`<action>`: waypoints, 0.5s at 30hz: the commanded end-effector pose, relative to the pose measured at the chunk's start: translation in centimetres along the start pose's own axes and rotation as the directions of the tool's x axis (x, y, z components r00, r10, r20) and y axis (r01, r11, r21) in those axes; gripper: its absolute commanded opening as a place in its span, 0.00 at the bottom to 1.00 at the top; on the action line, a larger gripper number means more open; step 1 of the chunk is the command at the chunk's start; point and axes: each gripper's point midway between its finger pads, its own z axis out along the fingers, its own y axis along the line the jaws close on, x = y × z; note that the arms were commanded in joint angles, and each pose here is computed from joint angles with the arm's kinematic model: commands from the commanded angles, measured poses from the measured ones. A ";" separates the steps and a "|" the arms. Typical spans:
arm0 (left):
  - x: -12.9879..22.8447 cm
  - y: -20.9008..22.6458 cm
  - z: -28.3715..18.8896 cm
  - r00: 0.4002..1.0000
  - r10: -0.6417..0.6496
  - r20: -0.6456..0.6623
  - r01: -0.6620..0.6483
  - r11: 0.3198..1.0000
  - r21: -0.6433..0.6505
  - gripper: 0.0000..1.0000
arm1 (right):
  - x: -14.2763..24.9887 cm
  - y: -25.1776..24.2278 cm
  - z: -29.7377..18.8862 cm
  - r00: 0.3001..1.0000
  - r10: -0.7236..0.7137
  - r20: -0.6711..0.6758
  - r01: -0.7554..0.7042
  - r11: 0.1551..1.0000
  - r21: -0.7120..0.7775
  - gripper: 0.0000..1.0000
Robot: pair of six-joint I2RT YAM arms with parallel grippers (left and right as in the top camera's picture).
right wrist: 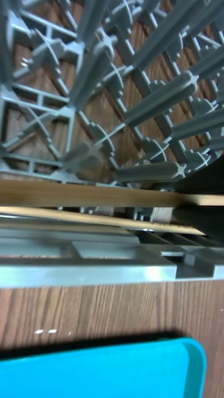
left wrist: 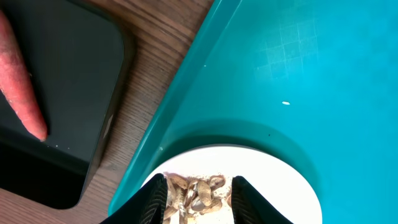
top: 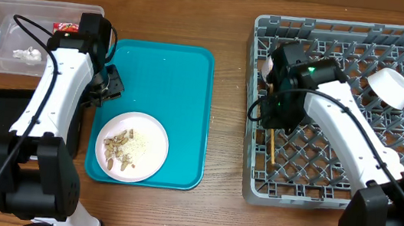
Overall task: Sort waste into correct bins and load items into the dishwasher
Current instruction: 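Carry the second chopstick into the rack and release it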
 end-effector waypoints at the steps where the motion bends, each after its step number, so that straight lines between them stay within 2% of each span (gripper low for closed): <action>1: -0.5 -0.6 -1.4 0.999 0.001 0.040 -0.002 1.000 0.028 0.41 | -0.4 0.3 0.3 1.000 -0.018 0.017 0.018 1.000 -0.012 0.06; 5: -0.4 -0.7 -1.4 0.999 0.002 0.035 -0.003 0.999 0.034 0.45 | -0.7 0.8 0.3 0.999 -0.019 0.028 0.020 0.999 -0.039 0.12; 15: 0.0 -1.2 -1.4 1.000 0.005 0.015 -0.006 0.998 0.063 0.46 | -0.3 1.1 0.1 1.000 -0.003 0.012 0.003 0.998 -0.055 0.24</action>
